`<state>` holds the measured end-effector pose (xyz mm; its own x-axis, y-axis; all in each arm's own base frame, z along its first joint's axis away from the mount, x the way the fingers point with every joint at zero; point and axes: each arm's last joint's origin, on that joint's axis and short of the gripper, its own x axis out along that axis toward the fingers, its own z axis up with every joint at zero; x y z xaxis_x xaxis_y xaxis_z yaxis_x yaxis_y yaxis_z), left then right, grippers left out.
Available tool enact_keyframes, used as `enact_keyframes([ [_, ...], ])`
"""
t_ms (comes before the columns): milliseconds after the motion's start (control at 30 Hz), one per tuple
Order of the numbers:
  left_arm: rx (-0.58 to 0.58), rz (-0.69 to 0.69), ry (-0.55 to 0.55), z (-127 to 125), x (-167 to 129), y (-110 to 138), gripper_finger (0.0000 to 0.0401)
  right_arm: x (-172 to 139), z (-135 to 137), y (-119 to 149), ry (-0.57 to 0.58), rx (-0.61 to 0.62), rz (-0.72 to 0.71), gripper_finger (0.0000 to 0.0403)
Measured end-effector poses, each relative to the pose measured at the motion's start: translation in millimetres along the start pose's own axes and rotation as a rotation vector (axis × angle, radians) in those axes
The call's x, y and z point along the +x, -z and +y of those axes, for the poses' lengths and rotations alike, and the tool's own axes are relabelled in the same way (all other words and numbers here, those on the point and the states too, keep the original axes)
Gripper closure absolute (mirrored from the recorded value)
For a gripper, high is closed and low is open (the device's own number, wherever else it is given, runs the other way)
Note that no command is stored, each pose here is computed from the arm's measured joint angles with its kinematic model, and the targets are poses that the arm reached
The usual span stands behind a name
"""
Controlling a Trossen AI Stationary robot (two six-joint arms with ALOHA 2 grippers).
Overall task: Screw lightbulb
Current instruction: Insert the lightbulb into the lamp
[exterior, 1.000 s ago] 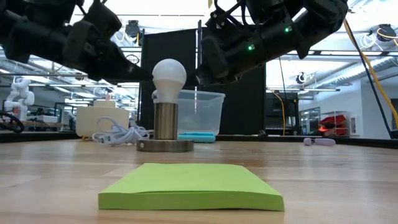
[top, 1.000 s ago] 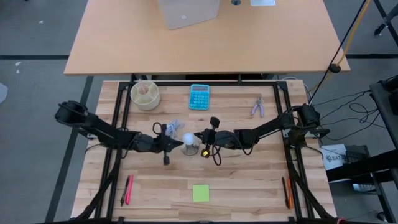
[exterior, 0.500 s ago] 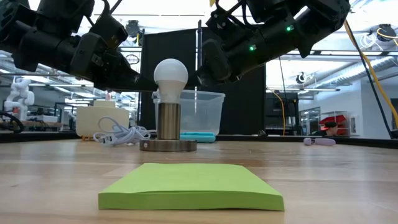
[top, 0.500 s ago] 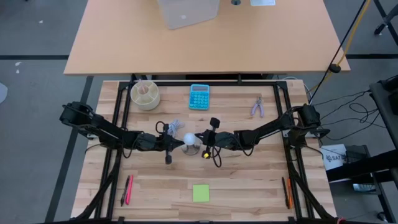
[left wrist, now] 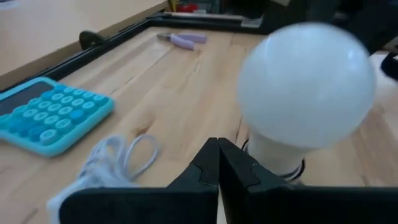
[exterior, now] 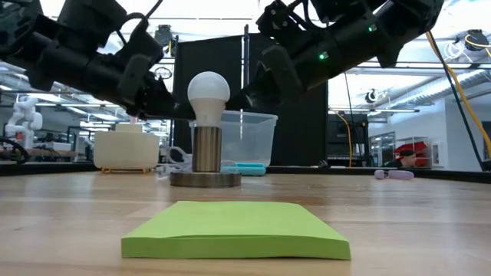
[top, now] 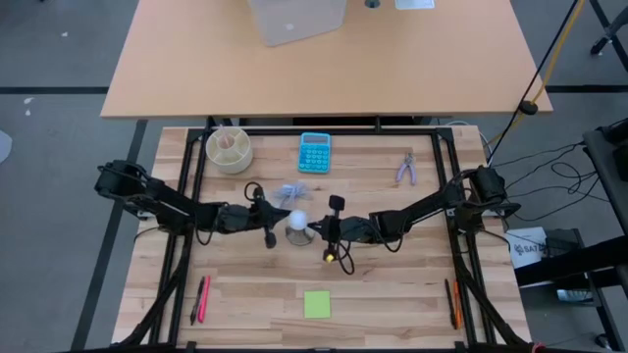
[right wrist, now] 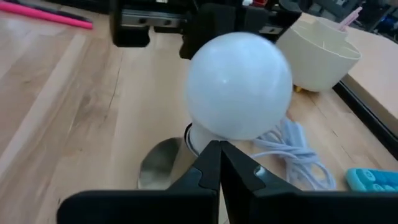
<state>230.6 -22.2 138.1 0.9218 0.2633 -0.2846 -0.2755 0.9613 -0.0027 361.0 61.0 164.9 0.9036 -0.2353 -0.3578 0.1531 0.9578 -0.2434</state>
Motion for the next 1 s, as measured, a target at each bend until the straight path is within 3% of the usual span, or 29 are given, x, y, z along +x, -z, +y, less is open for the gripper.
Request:
enact_keyframes([
  [300,0.022,-0.031,0.015,-9,-14,-10,0.0401,0,-4,5,0.032,0.025,0.064,0.0403],
  [433,0.058,-0.028,-0.001,-12,-30,-18,0.0401,2,-11,4,0.099,0.043,0.05,0.0403],
  [600,0.099,-0.073,0.053,-20,-41,-25,0.0401,5,-20,-2,0.126,0.074,-0.01,0.0403],
  [1000,0.099,-0.064,0.097,-21,-30,-19,0.0401,4,-18,-5,0.113,0.034,-0.039,0.0403],
])
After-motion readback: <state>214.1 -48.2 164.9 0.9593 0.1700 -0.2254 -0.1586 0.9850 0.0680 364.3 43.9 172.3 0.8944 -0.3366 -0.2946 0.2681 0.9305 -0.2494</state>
